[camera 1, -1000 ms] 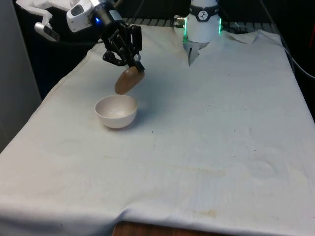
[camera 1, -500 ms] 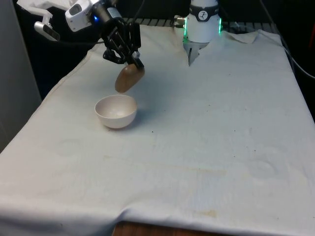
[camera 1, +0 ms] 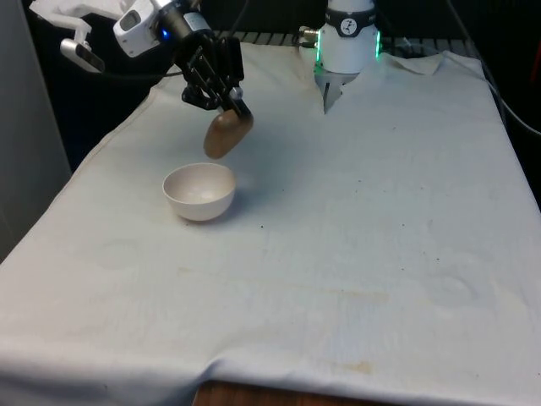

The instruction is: Pour the coffee beans from the cup into the bowl.

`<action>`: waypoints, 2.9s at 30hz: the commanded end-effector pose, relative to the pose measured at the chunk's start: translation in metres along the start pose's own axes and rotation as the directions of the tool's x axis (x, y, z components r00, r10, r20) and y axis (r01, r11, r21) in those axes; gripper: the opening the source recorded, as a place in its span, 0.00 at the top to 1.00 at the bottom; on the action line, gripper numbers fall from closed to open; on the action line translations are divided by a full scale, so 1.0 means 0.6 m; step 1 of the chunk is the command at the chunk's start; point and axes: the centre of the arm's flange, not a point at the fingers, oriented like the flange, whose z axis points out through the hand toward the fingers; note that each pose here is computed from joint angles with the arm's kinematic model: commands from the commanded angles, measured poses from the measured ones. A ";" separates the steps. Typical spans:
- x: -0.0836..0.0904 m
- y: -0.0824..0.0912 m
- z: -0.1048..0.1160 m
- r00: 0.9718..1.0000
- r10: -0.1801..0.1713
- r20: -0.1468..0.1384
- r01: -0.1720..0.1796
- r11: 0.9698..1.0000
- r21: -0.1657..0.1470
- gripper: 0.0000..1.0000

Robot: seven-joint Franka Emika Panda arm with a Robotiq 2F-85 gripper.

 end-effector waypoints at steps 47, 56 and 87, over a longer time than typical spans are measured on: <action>0.016 0.076 -0.032 0.996 0.075 -0.052 -0.059 0.965 0.255 1.00; 0.006 0.082 -0.028 0.995 0.084 -0.049 -0.067 0.954 0.292 1.00; -0.006 0.106 -0.020 0.989 0.134 -0.062 -0.095 0.898 0.429 1.00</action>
